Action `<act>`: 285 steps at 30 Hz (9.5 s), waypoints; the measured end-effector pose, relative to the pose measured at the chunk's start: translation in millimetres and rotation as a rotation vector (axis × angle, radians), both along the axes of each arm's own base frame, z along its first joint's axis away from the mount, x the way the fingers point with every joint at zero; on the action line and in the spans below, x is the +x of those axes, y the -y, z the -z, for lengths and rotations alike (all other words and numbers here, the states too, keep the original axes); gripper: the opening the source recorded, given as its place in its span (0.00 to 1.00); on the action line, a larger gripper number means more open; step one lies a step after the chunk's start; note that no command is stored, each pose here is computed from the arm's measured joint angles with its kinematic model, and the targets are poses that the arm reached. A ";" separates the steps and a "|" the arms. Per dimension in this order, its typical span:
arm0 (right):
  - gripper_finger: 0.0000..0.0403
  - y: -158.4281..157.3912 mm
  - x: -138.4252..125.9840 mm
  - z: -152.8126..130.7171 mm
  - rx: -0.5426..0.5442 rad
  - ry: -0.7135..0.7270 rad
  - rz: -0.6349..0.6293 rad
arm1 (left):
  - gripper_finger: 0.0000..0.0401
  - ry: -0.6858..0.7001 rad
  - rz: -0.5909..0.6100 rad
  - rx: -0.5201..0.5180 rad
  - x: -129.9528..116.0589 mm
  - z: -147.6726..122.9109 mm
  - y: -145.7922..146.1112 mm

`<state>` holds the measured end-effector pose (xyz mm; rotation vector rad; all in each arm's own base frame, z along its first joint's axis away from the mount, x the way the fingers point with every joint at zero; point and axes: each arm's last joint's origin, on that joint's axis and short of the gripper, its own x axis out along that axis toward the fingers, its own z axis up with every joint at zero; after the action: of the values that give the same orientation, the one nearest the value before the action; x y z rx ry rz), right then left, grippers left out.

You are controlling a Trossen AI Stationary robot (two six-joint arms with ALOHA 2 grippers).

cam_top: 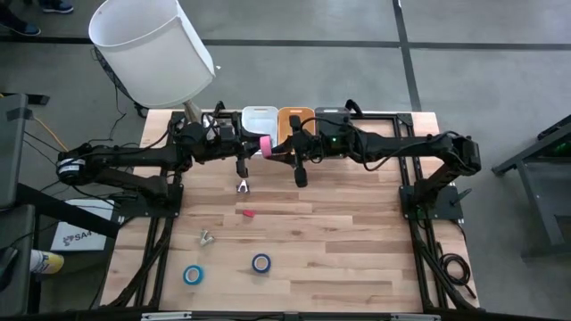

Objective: Pick and place Stapler, Stapler remover, tape
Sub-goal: Put the pink tape into the black bin, then put the light blue tape into the black bin

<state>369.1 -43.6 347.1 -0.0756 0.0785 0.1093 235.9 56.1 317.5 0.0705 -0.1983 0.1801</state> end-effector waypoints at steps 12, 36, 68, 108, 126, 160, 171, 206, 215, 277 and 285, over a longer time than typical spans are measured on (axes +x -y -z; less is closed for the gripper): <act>0.08 -0.2 -0.2 0.3 0.044 -0.009 -0.009 | 0.12 -0.001 0.010 -0.007 0.1 0.2 0.2; 0.08 33.0 -49.3 -4.1 0.109 -0.300 0.324 | 0.49 -0.068 -0.023 -0.012 0.7 6.1 -1.0; 0.08 204.4 -101.2 123.8 0.666 -0.818 0.937 | 0.49 -0.142 -0.159 -0.102 -0.6 14.8 -5.0; 0.50 218.8 -98.5 165.9 0.893 -0.865 1.094 | 0.49 -0.235 -0.184 -0.143 -0.9 24.7 -5.6; 0.55 203.6 -119.5 90.4 0.725 -0.702 0.902 | 0.49 -0.390 -0.298 -0.262 -15.1 36.8 -6.4; 0.55 168.6 -148.2 19.6 0.442 -0.548 0.650 | 0.49 -0.897 -0.220 -0.921 -72.7 74.3 92.0; 0.55 167.7 -147.6 19.4 0.441 -0.546 0.614 | 0.49 -1.060 -0.122 -1.115 -89.5 78.8 127.7; 0.55 166.9 -147.1 19.1 0.407 -0.545 0.560 | 0.49 -1.698 0.257 -0.844 -103.1 135.5 231.9; 0.55 166.8 -147.1 19.2 0.407 -0.547 0.560 | 0.49 -1.729 0.168 -0.801 -98.1 154.4 237.1; 0.55 131.2 -115.9 10.3 0.182 -0.425 0.056 | 0.09 -0.551 -0.495 -0.066 73.3 -17.3 92.1; 0.55 108.4 -102.2 6.1 0.147 -0.354 -0.172 | 0.09 -0.459 -0.411 0.055 86.1 -40.7 41.5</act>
<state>266.8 -152.0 341.0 0.0855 0.4175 0.2990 322.0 14.6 358.3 0.2051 0.2729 0.5604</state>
